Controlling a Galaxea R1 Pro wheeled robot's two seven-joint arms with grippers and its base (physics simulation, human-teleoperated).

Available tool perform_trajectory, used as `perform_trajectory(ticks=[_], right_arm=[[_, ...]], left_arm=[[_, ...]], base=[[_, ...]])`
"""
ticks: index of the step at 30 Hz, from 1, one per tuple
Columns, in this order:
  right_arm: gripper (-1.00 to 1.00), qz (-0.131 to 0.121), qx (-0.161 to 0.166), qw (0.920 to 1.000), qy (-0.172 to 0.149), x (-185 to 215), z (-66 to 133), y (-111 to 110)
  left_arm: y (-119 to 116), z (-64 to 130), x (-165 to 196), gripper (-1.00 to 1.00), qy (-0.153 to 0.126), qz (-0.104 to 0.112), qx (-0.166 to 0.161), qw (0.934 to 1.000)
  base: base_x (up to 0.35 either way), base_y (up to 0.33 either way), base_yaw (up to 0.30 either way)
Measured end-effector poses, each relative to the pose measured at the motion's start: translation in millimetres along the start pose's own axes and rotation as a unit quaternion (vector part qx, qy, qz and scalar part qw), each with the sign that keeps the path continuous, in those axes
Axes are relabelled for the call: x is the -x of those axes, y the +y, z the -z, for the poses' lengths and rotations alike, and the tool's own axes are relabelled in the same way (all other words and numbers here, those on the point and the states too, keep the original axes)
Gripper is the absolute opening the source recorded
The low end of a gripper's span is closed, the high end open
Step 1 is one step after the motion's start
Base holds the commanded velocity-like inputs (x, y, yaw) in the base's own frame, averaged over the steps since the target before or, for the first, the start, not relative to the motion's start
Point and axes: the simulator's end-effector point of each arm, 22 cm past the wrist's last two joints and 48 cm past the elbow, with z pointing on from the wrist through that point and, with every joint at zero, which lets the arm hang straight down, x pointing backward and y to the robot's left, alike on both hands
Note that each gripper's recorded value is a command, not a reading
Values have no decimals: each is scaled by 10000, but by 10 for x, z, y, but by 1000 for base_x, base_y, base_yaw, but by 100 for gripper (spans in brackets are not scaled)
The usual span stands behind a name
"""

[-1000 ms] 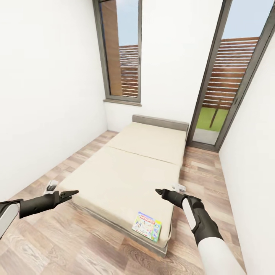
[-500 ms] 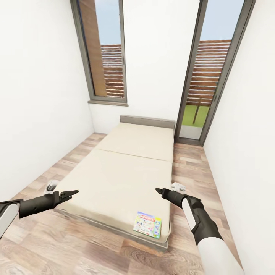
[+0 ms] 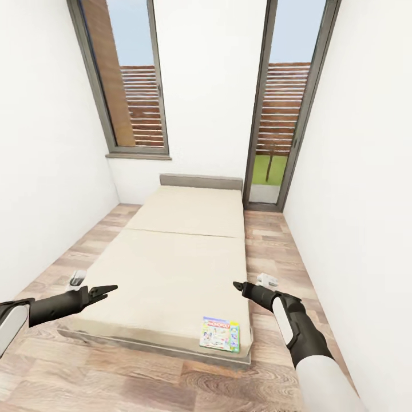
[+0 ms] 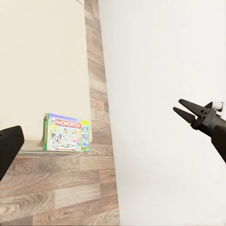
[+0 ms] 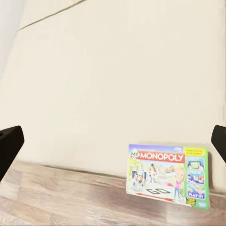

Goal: Put all the toys in the child's room - the three board games (two on the bed and one on the table), the two jigsaw puzzles on the table, and the tennis ball on the table - inside the toy box on the table in the child's room.

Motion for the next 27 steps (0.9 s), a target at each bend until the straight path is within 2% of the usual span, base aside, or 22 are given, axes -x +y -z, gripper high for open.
perform_trajectory(ticks=[8, 27], right_arm=[[100, -1, 1, 10000, 1, -2, -1, 5], [100, 14, -3, 10000, -20, 5, -4, 13]], left_arm=[[-1, -2, -1, 100, 0, 2, -2, 10000], [-9, 27, 34, 100, -50, 12, -31, 10000]], base=[[0, 166, -280], [0, 10, -281]])
